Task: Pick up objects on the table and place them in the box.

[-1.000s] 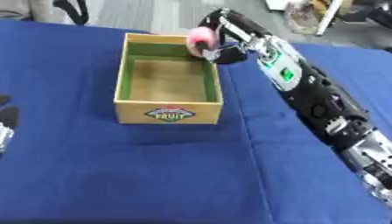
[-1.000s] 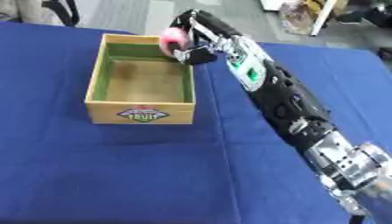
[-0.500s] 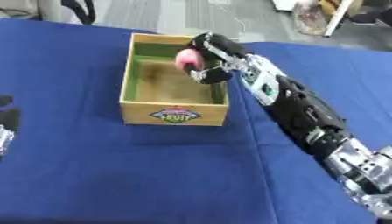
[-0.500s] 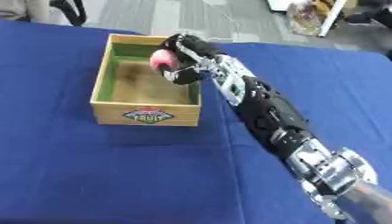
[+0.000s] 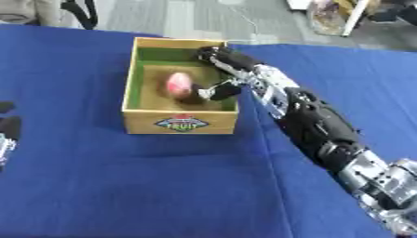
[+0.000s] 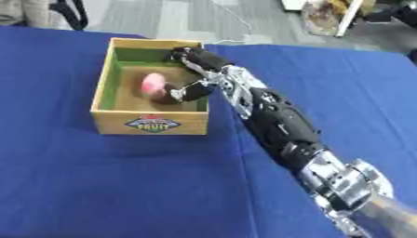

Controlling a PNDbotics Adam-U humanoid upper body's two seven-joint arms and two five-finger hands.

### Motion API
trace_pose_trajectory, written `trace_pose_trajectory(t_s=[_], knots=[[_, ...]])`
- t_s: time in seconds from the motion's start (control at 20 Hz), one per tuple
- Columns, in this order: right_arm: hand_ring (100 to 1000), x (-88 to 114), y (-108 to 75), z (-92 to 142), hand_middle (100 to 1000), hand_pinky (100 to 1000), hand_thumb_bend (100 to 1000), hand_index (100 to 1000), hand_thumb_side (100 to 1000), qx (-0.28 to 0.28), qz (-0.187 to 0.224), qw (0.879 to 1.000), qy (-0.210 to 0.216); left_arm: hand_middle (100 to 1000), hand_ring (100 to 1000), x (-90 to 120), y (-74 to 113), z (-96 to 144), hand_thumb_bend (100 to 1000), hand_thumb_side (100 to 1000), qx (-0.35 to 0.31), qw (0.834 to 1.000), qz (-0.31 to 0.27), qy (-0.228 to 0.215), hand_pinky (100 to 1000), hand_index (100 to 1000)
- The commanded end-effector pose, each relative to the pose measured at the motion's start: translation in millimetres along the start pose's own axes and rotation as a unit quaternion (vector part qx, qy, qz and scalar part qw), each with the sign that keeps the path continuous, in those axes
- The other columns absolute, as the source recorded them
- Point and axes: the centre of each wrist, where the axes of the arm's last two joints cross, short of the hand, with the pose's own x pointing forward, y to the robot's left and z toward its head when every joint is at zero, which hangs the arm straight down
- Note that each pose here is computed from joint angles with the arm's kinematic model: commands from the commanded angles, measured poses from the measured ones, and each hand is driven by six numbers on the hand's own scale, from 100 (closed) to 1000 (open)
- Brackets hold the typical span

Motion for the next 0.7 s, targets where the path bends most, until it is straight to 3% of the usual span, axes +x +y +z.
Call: trace_pose_trajectory(t_s=[0.05,0.1,0.4,0.6,0.7], knots=[[934,0,-29.2,2,808,760,155,882,269,-0.045,0.007,0.999,-0.012,545,732,6,2.3,-1,372,130,0.001,1.0,-0.007,-0.011,642,711],[922,2,-33.8,4,795,744,104,875,230,-0.054,0.005,0.998,-0.015,545,732,6,2.9,0,372,130,0.003,1.0,-0.007,-0.009,642,711],[871,7,-50.8,21,728,662,100,845,152,-0.107,-0.021,0.994,-0.011,545,732,2,8.0,5,375,131,0.019,1.0,-0.012,0.001,642,710],[861,4,-49.8,42,691,629,100,828,127,-0.132,-0.051,0.99,0.019,545,732,0,11.3,8,375,132,0.029,0.999,-0.015,0.007,642,710],[854,2,-46.3,55,674,617,100,818,155,-0.142,-0.067,0.987,0.037,545,732,-1,12.9,9,376,134,0.034,0.999,-0.017,0.01,642,710]])
